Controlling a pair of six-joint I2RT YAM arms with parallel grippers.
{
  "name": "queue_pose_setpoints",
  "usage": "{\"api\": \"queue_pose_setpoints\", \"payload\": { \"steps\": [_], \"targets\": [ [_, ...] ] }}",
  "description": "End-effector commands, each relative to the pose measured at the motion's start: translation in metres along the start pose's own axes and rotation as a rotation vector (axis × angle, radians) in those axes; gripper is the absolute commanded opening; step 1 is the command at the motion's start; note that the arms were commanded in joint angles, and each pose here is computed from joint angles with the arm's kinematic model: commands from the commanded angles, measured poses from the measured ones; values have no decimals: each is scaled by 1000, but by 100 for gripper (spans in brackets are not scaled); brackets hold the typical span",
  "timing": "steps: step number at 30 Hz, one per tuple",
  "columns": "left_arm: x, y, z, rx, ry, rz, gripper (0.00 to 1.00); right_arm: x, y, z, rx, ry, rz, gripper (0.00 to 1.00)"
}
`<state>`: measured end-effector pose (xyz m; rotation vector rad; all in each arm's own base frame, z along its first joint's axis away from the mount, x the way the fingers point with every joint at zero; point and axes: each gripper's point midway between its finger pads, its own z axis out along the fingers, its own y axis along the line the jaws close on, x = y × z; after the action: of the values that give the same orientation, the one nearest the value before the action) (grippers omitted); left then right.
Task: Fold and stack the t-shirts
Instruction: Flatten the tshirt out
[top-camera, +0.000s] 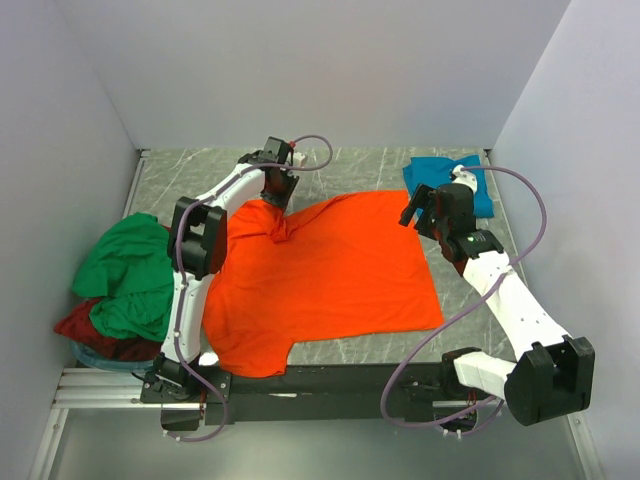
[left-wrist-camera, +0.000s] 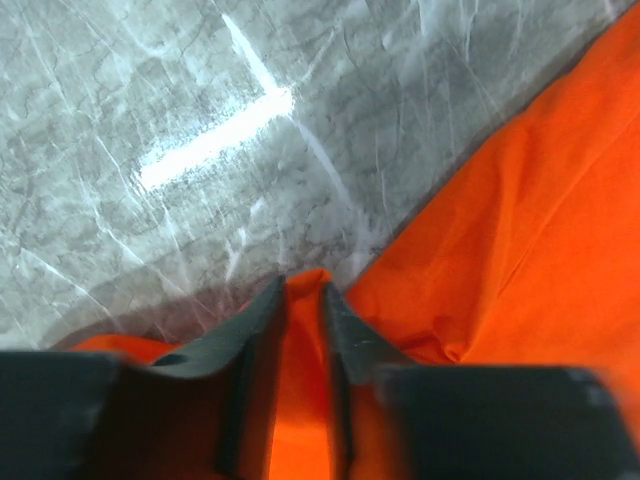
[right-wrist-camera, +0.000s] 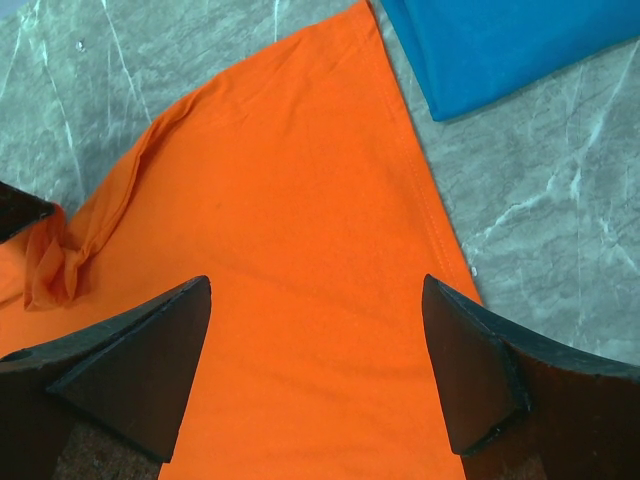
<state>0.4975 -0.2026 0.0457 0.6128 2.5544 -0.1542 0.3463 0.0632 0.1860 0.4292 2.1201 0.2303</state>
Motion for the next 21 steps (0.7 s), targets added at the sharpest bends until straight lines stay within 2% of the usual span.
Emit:
{"api": "queue_pose_setpoints", "payload": {
  "steps": [1, 3, 4, 9, 10, 14, 21],
  "targets": [
    [6, -7, -1, 29, 12, -1, 24, -22, 7, -6, -11, -59, 3, 92],
    [2, -8, -4, 32, -6, -6, 10, -22, 8, -6, -12, -59, 4, 92],
    [1, -8, -6, 30, -9, -10, 0, -24, 8, -7, -13, -63, 6, 92],
    [-17, 5, -23, -40, -86, -47, 0, -22, 7, -7, -8, -61, 6, 92],
    [-25, 10, -26, -81, -120, -102, 0, -22, 7, -7, -9, -62, 8, 92],
    [-46, 32, -45, -166, -219, -172, 0, -23, 7, -8, -9, -68, 9, 92],
    [-56, 66, -54, -290, -293, -275, 0, -22, 5, -6, 7, -62, 7, 92]
  ]
}}
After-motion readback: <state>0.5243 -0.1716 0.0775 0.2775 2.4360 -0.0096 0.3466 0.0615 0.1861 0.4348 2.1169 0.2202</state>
